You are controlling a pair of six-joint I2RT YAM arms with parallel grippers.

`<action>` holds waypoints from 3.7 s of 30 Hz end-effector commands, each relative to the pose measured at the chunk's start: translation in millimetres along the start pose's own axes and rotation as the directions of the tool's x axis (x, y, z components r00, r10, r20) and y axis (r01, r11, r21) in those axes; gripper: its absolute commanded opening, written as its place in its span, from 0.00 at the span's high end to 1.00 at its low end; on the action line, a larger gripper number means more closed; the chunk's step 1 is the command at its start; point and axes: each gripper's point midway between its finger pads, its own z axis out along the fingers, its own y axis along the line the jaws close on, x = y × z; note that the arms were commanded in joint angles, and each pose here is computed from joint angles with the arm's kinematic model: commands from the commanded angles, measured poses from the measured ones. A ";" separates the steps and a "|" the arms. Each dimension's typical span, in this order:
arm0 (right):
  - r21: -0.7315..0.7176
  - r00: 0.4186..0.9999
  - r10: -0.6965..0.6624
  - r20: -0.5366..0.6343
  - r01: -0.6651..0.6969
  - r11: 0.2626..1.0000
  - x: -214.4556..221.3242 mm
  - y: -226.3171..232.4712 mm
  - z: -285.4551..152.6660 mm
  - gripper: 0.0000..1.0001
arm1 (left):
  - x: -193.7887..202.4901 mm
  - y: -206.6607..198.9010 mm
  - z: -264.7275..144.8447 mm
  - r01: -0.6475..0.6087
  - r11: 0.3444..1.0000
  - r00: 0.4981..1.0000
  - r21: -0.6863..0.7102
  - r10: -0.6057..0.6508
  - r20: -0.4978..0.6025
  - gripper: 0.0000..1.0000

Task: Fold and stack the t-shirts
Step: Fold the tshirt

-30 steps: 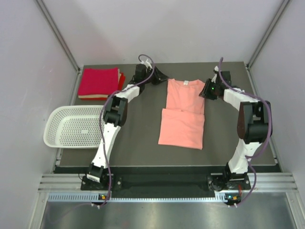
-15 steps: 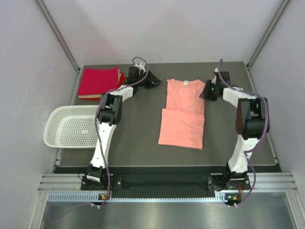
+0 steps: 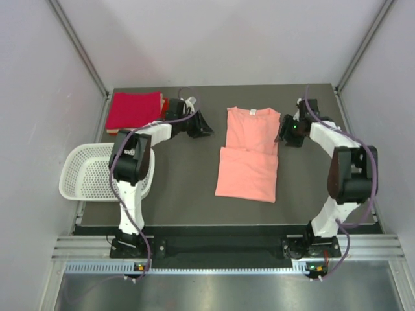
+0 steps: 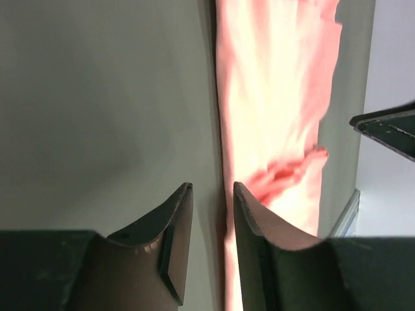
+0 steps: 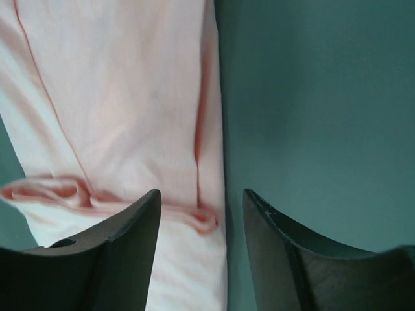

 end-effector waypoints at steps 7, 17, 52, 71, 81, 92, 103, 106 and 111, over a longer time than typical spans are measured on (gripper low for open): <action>0.011 0.989 0.070 -0.129 -0.070 0.998 143.6 -15.3 -66.5 0.42 | 108.1 -34.6 -67.8 0.011 1.000 0.989 -0.017 -0.014 -0.145 0.60; -0.032 0.984 0.106 -0.146 -0.111 0.993 204.3 -9.0 -70.9 0.45 | 210.7 -35.6 -79.1 -0.018 0.998 0.953 -0.059 -0.001 -0.304 0.58; 0.085 0.986 0.130 -0.107 -0.121 0.989 237.6 -43.9 -73.7 1.00 | 257.5 0.6 -81.1 0.061 0.972 0.919 -0.227 -0.144 -0.368 1.00; 0.027 0.978 0.160 -0.131 -0.157 0.987 243.3 -32.3 -85.2 0.58 | 249.8 -44.7 -90.7 0.087 0.993 0.936 -0.083 -0.110 -0.334 0.60; 0.018 0.976 0.174 -0.133 -0.173 0.985 250.7 -35.4 -76.4 0.64 | 272.7 -24.7 -74.7 0.066 0.989 0.927 -0.136 -0.111 -0.358 0.59; 0.018 0.979 0.167 -0.119 -0.165 0.986 250.1 -37.5 -75.6 0.95 | 274.6 -11.2 -71.7 0.074 0.975 0.926 -0.207 -0.145 -0.349 0.93; -0.072 0.995 0.096 -0.028 -0.098 0.993 229.0 -22.0 -101.3 1.00 | 262.2 -38.6 -88.3 0.087 0.977 0.937 -0.196 -0.147 -0.317 1.00; -0.089 0.997 0.080 -0.017 -0.082 0.993 227.8 -19.2 -106.7 1.00 | 260.0 -45.7 -93.8 0.088 0.976 0.940 -0.201 -0.148 -0.308 1.00; -0.129 0.998 0.066 0.014 -0.064 0.990 223.2 -12.0 -116.5 1.00 | 252.6 -61.8 -103.0 0.093 0.980 0.949 -0.176 -0.141 -0.282 1.00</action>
